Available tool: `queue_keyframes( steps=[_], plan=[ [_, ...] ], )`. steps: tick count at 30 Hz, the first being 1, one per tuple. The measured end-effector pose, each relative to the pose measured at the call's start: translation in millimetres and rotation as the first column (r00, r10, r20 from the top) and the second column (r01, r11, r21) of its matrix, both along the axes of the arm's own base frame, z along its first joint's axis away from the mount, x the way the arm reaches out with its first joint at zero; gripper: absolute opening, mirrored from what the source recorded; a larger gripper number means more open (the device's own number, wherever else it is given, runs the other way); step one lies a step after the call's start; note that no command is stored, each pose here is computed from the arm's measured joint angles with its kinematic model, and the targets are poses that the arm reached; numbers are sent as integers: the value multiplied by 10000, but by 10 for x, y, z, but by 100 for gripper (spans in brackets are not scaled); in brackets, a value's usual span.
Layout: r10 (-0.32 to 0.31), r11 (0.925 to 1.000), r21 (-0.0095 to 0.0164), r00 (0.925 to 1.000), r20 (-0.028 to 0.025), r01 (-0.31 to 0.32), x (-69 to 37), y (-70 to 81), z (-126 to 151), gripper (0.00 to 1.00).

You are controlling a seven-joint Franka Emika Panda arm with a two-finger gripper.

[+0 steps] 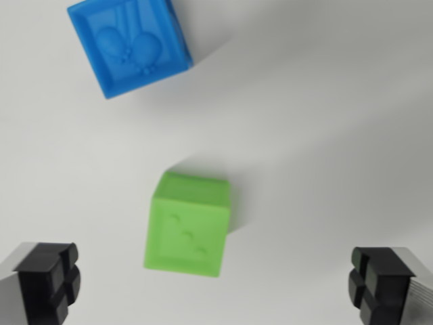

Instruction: Stack cube

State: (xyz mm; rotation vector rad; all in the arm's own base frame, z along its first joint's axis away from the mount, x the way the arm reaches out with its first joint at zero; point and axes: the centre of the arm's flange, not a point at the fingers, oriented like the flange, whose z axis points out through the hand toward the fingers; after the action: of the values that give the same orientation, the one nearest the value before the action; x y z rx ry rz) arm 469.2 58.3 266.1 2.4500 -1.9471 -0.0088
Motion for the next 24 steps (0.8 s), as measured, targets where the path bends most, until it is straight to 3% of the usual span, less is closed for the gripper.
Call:
queue_keyframes(
  steps=[9, 17, 20, 22, 24],
  plan=[
    [-811, 9967, 21, 9967, 40, 811, -185, 223, -264, 100],
    [-1527, 9883, 49, 9883, 62, 1527, -357, 432, -508, 100],
    [-1565, 9877, 68, 9876, 92, 1565, -373, 463, -584, 100],
    [-1589, 9873, 72, 9873, 88, 1588, -373, 458, -677, 100],
    [-1607, 9870, 59, 9870, 55, 1607, -375, 449, -787, 100]
  ],
)
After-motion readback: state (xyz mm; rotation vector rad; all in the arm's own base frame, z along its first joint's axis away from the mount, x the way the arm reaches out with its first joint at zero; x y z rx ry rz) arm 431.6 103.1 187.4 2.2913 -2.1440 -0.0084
